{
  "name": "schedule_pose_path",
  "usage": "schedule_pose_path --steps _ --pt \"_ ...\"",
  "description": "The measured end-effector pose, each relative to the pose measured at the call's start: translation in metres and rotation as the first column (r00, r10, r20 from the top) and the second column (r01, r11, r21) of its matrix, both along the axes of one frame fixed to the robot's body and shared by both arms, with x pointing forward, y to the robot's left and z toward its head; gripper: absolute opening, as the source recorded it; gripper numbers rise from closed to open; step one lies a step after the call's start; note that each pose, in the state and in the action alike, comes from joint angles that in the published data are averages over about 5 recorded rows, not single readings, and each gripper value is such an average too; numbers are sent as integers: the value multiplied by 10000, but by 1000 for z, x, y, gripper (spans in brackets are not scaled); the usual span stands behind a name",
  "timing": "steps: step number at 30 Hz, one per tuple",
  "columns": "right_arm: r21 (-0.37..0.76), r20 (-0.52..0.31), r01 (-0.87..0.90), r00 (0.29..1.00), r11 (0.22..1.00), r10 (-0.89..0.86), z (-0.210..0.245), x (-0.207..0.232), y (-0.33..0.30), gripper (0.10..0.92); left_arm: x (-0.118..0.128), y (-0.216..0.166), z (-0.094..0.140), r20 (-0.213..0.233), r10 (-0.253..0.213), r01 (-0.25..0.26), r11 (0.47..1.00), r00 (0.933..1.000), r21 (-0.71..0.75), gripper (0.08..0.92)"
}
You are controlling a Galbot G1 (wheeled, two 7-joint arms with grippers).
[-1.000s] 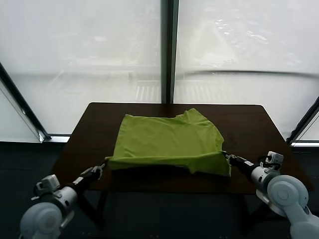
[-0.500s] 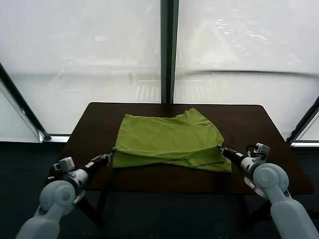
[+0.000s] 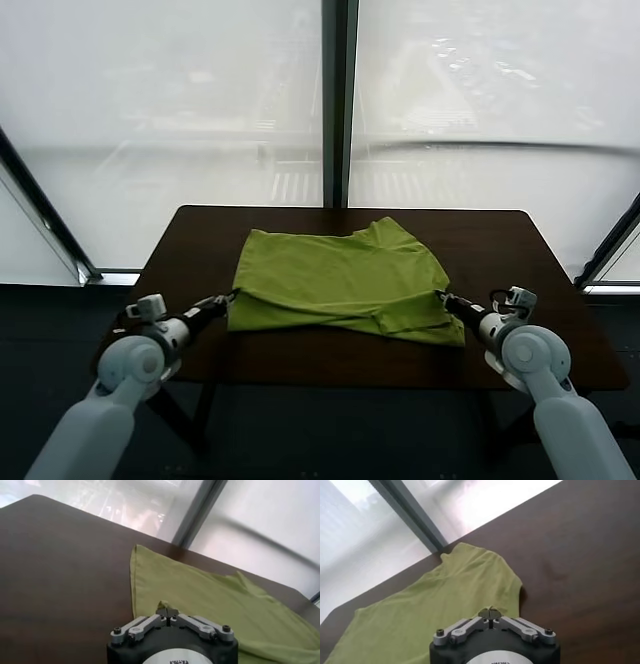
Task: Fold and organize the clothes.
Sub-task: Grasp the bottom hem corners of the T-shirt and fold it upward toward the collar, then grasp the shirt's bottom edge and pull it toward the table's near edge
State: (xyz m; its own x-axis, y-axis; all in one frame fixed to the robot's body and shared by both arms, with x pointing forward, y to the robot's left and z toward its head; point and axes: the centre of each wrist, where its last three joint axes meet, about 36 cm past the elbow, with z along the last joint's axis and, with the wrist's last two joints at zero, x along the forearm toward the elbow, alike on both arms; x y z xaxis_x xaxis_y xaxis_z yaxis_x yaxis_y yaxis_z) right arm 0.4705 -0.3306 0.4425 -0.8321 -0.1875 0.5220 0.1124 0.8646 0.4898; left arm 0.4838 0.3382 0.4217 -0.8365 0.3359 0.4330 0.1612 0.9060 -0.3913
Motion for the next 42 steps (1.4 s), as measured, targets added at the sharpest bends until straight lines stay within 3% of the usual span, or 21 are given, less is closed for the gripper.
schedule_pose_path --steps 8,11,15,19,22,26,28,36,42 --pt "133 115 -73 9999 9999 71 -1 -3 -1 158 20 6 4 70 56 -57 9997 10000 224 149" --pt "120 308 -247 9992 9996 243 2 -7 -3 278 25 8 6 84 72 -74 9995 9999 300 149" --pt "-227 592 -628 9962 9978 640 8 -17 -5 537 28 9 9 108 118 -121 9995 9999 288 191" --pt "-766 725 -1051 9912 9915 1106 16 -31 -7 775 25 11 14 180 170 -175 9994 9997 286 392" --pt "-1476 746 -1369 9860 9795 1490 25 -45 -9 882 19 11 16 235 155 -163 9992 9996 370 562" --pt "-2373 726 -1833 9759 9540 2056 35 -64 -14 905 5 11 17 182 170 -177 9990 9997 422 822" --pt "-2644 618 -2008 9725 9433 2244 37 -71 -18 907 -5 10 16 121 176 -180 9991 9998 388 882" --pt "-3402 170 -2401 9651 9092 2612 25 -87 -21 907 -50 4 4 -62 182 -181 9995 9998 267 907" --pt "-3555 33 -2494 9634 9008 2680 18 -93 -19 907 -68 -1 -10 -279 262 -255 9994 9993 240 907"
